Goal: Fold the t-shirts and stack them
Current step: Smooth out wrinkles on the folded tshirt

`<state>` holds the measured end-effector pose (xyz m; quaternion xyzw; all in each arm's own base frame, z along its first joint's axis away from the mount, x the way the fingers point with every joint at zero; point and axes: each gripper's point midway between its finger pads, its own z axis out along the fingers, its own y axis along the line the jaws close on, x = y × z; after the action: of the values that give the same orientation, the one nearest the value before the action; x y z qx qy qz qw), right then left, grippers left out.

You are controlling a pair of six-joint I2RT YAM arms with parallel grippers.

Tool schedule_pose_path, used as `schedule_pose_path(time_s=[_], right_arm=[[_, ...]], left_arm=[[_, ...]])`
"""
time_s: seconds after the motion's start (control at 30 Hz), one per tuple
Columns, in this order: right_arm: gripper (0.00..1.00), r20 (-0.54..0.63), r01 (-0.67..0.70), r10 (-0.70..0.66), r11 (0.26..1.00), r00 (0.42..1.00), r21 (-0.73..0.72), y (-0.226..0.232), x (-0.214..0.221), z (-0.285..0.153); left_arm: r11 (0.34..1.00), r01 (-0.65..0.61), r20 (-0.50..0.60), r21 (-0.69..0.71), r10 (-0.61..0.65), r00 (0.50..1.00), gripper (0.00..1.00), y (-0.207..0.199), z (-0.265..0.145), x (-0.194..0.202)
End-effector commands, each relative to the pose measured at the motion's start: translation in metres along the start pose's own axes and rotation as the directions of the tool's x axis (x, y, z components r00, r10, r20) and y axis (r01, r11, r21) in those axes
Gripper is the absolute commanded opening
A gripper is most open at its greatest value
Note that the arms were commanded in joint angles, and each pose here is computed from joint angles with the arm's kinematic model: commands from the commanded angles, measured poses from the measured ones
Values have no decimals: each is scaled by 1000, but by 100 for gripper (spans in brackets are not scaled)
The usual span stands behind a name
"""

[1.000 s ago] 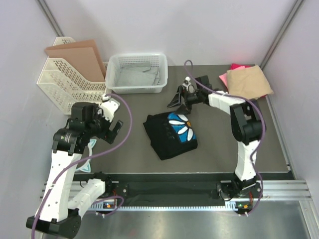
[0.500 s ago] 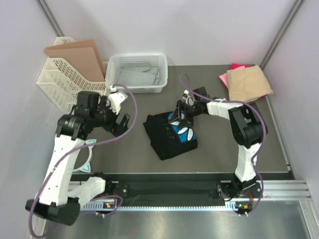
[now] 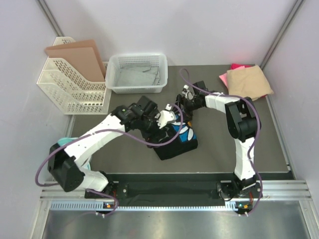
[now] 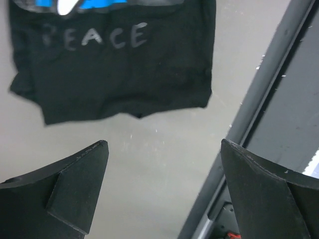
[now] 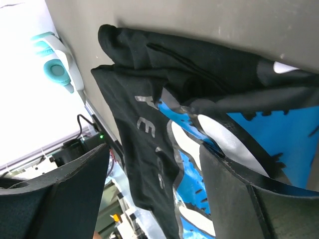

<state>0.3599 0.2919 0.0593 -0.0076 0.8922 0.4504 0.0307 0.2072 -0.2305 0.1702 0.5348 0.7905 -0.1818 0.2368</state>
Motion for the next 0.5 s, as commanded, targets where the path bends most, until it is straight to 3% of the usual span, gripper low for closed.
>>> schedule_pose_path(time_s=[0.0, 0.17, 0.47], right_arm=[[73, -13, -34, 36, 992, 999, 118, -46, 15, -2], [72, 5, -74, 74, 988, 997, 132, -60, 8, -8], [71, 5, -76, 76, 989, 997, 129, -58, 0, -6]], left_arm=[[998, -58, 49, 17, 57, 997, 99, 11, 35, -22], [991, -117, 23, 70, 116, 993, 99, -6, 71, -21], [983, -64, -56, 174, 75, 996, 99, -15, 129, -5]])
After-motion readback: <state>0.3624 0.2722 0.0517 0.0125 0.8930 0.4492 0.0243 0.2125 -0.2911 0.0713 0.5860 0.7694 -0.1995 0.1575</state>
